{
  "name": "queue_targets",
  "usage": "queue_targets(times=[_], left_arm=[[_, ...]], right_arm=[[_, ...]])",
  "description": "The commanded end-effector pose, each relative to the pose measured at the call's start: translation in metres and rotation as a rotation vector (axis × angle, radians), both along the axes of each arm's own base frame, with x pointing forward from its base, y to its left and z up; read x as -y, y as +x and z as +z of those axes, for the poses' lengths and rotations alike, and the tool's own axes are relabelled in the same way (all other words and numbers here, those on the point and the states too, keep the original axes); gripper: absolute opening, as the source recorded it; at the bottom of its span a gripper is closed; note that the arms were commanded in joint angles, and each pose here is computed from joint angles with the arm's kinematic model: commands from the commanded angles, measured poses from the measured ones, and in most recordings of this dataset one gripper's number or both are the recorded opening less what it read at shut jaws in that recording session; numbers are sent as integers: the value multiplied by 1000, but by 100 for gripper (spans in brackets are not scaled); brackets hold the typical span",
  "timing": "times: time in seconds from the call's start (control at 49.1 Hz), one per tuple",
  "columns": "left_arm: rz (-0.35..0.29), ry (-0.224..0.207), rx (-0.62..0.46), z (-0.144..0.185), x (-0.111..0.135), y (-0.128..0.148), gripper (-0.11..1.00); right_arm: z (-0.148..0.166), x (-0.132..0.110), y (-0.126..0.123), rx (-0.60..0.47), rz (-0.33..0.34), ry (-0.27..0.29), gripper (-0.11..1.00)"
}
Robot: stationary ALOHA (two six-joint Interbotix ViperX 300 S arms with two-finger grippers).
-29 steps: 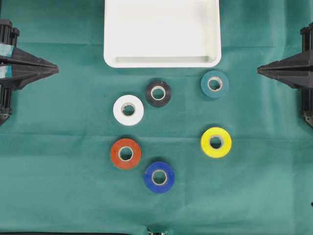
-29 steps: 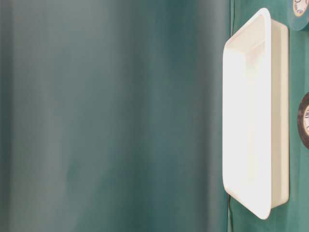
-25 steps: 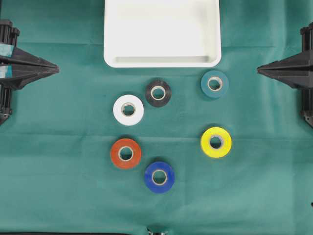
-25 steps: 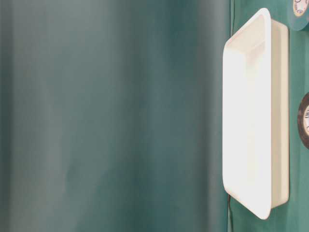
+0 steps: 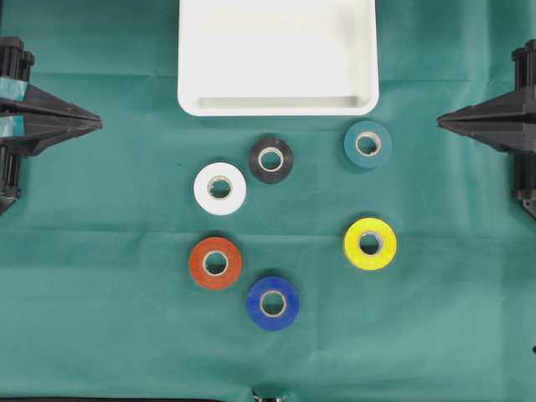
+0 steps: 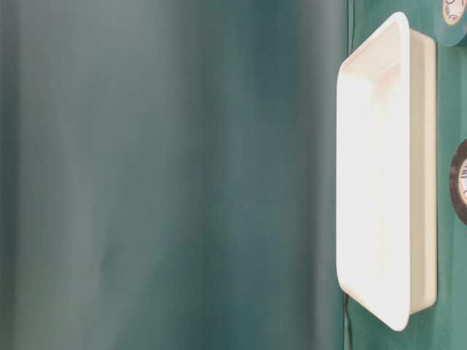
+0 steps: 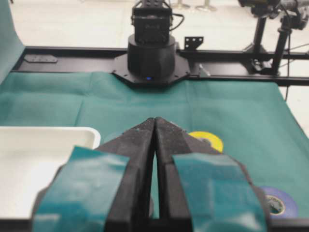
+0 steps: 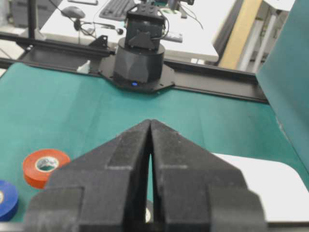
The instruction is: Pick up the tape from a random location and place it into the white case.
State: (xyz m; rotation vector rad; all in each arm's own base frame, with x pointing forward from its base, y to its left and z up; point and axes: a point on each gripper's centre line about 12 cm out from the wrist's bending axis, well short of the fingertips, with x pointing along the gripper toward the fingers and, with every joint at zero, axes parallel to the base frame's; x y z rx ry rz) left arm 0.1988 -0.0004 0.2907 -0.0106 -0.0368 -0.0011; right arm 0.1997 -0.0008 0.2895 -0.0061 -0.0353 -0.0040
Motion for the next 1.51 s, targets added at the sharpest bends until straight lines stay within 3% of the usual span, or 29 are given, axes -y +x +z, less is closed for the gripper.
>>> queue_targets(times=[0.0,0.081,0.163,0.407,0.509,1.058,1.16,1.363,1.425,1.486], left_arm=[[-4,-3,20,9,1,3,2],[-3,-3,21,9,1,3,3],[-4,-3,28,10,1,3,12],[-4,-3,31,11,1,3,81],[-4,-3,32,11,1,2,98],[-4,-3,29,11,1,2,100],[-3,-3,28,11,1,2,100],[-4,-3,29,11,1,2,100],[-4,-3,31,12,1,2,100],[-9,-3,31,12,2,2,100]], right_arm=[[10,0,2,23,-1,-2,0],[10,0,2,21,-1,-2,0],[10,0,2,21,-1,-3,0],[7,0,3,-2,-1,-3,0],[7,0,2,-8,-1,-1,0],[7,0,5,-48,-2,8,1],[7,0,5,-47,-2,20,21],[9,3,7,-46,-16,25,80],[10,4,7,-43,-21,28,90],[10,5,7,-44,-22,27,91]])
